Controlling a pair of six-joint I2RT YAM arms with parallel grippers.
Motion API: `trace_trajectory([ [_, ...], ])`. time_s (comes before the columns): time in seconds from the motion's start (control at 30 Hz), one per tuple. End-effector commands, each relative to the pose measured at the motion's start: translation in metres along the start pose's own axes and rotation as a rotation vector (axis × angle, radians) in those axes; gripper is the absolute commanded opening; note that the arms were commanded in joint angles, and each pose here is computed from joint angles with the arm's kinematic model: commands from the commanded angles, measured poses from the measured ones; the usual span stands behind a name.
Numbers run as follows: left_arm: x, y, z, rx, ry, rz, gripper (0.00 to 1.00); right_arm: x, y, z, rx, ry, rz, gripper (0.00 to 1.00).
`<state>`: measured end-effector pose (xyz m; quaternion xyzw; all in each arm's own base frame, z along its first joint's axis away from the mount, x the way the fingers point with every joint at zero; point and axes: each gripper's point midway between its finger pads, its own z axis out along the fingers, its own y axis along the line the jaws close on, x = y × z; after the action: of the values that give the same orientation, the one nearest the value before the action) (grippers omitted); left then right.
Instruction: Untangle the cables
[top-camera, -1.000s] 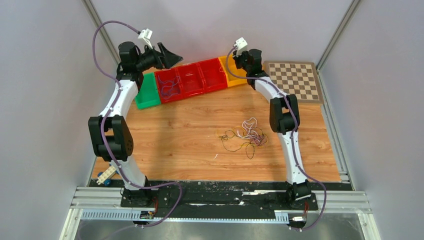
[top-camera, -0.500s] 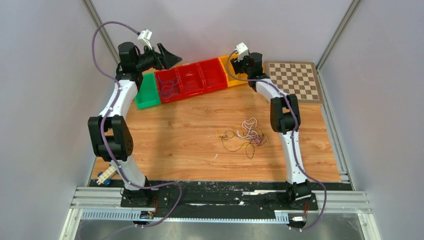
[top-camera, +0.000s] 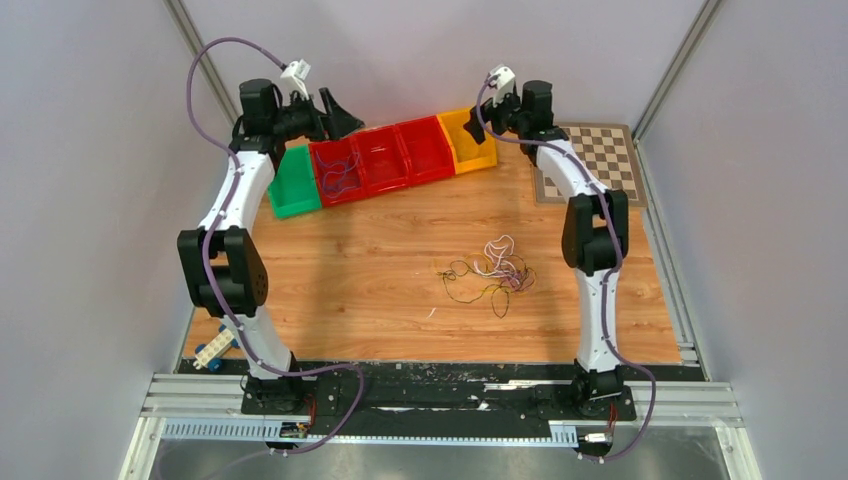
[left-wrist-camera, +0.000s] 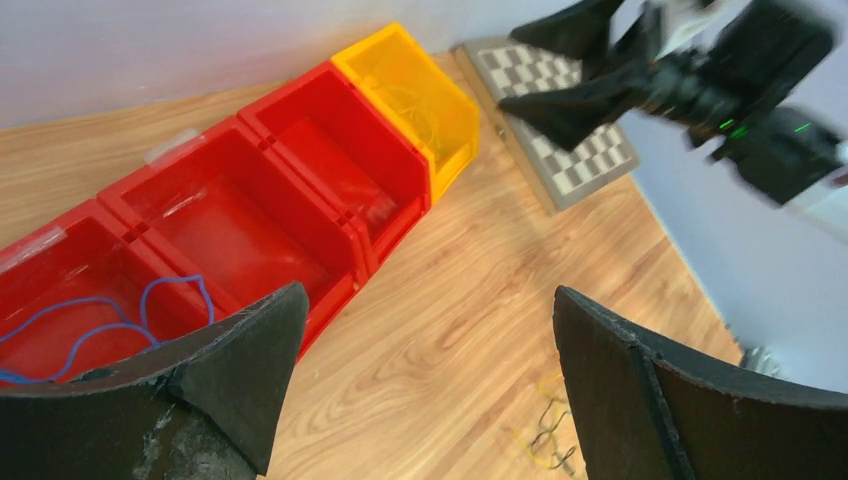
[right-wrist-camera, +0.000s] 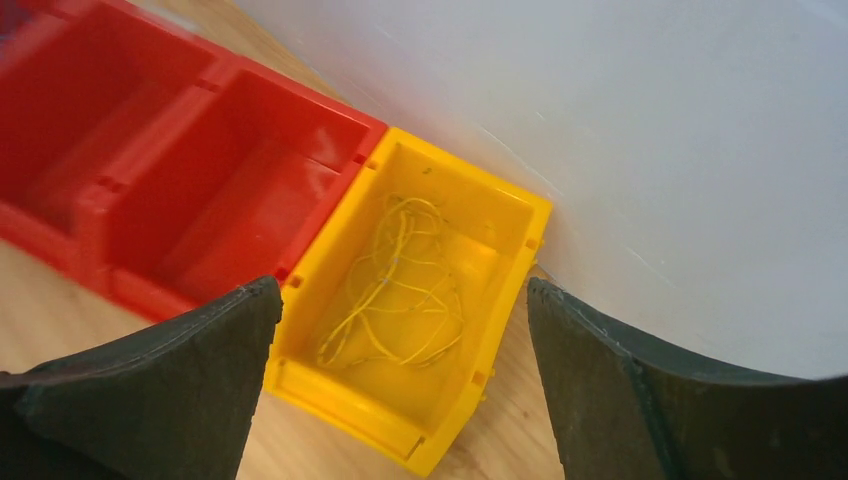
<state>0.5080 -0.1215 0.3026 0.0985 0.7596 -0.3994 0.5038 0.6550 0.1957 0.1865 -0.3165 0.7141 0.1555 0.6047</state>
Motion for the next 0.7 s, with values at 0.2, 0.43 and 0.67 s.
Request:
trace_trajectory([
  [0.2, 0.114, -0.086, -0.007, 0.283, 0.404, 0.383, 1.00, -0.006, 0.108, -0.151, -0.419, 0.257, 0.187, 0.95],
  [0.43, 0.229, -0.136, -0.006, 0.509, 0.594, 0.434, 0.99, 0.065, 0.178, -0.248, -0.509, 0.511, 0.302, 0.86],
  [0.67, 0.289, -0.132, 0.017, 0.420, 0.755, 0.111, 0.74, 0.123, 0.186, -0.275, -0.388, 0.695, 0.375, 0.75],
])
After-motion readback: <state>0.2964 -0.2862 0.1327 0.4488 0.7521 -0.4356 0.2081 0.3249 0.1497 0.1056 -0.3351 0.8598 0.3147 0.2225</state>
